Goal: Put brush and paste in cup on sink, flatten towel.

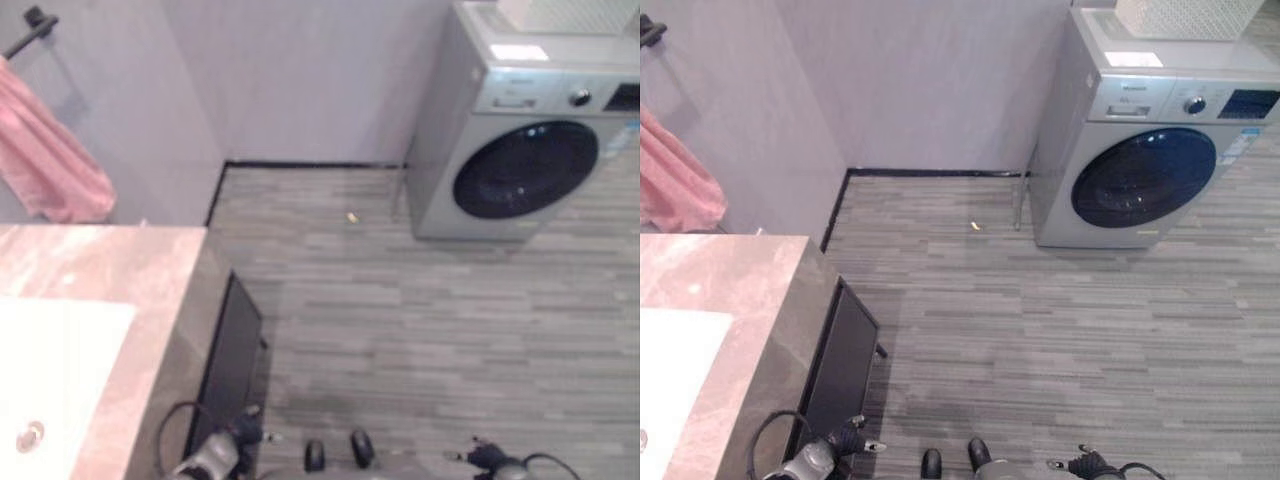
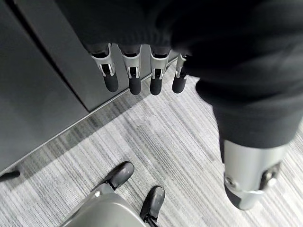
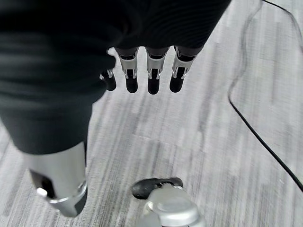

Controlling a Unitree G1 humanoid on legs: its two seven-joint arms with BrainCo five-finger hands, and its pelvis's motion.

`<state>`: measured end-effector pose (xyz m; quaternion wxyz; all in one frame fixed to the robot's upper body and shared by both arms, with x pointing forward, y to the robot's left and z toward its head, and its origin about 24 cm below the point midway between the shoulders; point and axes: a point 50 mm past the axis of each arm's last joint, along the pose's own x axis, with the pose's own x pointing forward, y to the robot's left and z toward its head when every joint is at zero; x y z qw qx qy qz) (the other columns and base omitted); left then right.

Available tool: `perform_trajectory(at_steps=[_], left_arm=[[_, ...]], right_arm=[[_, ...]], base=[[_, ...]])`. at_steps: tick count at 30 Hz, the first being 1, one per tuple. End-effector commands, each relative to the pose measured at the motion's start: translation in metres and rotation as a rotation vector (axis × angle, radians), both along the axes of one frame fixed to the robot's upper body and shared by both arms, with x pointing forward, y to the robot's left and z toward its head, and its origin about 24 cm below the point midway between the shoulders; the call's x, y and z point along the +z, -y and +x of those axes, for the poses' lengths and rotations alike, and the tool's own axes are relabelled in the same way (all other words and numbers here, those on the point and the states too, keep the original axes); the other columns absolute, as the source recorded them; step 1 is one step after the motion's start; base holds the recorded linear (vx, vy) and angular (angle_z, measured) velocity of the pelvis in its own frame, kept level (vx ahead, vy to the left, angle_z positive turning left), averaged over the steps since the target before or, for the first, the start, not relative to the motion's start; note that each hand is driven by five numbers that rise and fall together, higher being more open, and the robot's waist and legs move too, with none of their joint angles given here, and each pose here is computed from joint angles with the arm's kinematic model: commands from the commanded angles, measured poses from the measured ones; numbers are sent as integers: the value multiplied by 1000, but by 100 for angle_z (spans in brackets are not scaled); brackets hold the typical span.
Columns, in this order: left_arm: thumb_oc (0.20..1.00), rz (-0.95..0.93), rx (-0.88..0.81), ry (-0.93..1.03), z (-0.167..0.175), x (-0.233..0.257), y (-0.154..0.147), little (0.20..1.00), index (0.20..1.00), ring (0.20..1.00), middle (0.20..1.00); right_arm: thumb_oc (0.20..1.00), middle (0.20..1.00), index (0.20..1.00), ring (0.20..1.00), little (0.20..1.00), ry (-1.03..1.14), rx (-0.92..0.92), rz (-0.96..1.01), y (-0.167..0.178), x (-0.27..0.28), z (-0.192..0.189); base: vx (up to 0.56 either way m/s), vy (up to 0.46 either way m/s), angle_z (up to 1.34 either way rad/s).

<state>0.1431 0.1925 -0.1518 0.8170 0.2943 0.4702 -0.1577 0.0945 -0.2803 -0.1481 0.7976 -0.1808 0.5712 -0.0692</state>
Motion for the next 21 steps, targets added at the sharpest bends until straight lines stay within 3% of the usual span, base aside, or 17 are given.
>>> perform_trajectory(at_steps=[1,8,15,21], left_arm=[[1000,4,-4,37,12,5,-4,1000,1000,1000,1000],[1000,40,-45,22,11,5,-9,1000,1000,1000,1000],[1000,22,-39,-15,4,1,-3,1000,1000,1000,1000],[1000,22,-42,-2,8,2,0,1000,1000,1000,1000]], right_arm=[[1000,1000,1000,1000,1000,-20,-23,-33,12,3,-7],[1000,1000,1000,1000,1000,-19,83,1,-5,-1,1],[1000,1000,1000,1000,1000,-107,24,-2,2,-5,-29],[1000,1000,1000,1000,1000,-103,22,2,1,-6,-31]], base=[[-76,175,-38],[-42,47,-82],[25,-59,-2],[9,-111,5]])
